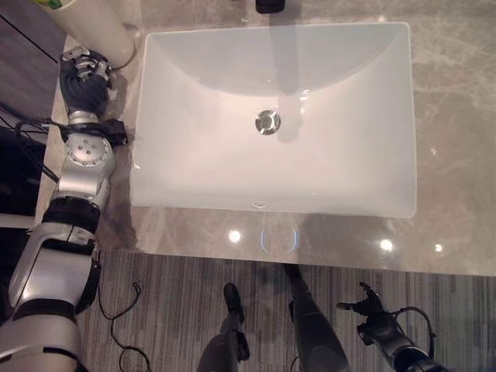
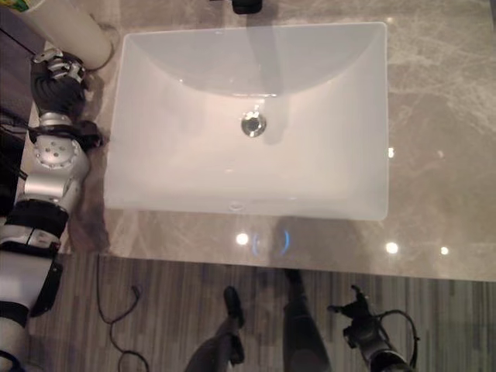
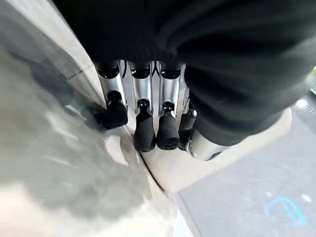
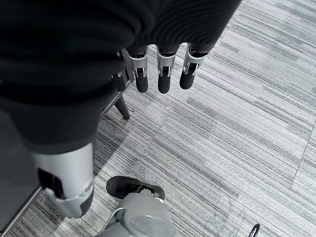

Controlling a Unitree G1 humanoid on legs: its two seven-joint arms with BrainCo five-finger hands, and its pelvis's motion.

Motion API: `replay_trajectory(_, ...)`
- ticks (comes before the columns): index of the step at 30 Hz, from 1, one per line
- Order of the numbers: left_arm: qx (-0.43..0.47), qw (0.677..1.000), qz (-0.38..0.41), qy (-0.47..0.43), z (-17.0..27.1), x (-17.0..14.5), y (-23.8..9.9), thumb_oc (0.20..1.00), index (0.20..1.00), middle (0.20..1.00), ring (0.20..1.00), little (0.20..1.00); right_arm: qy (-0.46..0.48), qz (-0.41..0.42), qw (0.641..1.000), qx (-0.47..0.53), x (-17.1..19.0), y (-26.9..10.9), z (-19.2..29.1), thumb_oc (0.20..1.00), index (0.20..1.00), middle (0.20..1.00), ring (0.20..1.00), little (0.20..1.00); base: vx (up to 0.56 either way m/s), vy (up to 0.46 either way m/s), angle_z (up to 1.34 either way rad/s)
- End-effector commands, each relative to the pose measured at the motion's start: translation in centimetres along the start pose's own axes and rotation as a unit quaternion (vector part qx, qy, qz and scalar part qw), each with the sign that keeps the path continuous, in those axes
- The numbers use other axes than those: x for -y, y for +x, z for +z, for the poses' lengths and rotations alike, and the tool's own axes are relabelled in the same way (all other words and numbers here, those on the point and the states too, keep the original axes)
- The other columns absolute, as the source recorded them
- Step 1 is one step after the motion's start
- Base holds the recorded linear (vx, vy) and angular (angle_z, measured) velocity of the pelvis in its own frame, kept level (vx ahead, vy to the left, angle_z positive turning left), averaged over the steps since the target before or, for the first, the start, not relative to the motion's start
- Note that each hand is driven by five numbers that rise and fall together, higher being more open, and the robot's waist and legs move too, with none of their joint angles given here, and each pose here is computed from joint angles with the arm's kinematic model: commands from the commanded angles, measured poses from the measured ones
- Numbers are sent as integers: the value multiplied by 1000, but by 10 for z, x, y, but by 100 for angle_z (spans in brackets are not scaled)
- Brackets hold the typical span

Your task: Put brush and paste in cup on sink, flatten towel.

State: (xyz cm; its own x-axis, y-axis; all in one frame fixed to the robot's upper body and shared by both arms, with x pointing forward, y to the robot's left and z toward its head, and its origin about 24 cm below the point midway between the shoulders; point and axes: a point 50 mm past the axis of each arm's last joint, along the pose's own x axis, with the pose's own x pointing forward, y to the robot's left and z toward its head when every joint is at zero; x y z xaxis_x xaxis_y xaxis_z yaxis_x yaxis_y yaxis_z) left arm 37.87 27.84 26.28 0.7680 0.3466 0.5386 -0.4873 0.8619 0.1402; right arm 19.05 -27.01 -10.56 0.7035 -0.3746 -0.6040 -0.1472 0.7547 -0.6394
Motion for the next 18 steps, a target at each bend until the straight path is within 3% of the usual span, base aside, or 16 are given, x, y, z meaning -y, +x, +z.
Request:
replay_trajectory(1, -11, 999, 35, 23, -1, -20, 8, 200, 200, 200, 200, 200, 1, -12, 1000, 4, 4, -1, -2, 1000, 1000, 1000, 1000, 1000, 27, -31, -2)
replay_trajectory(13, -20, 995, 78, 64, 21, -52, 32, 200, 200, 200, 200, 200, 3, -13, 1000, 28, 4, -1, 4, 1000, 1000, 1000, 1000, 1000, 19, -39, -3)
replay_trajectory(18, -11, 998, 67, 16, 16, -46, 25, 200, 200, 200, 200, 200, 4, -4, 1000, 26, -2, -3, 3, 1000, 1000, 1000, 1000, 1000, 9, -26, 0)
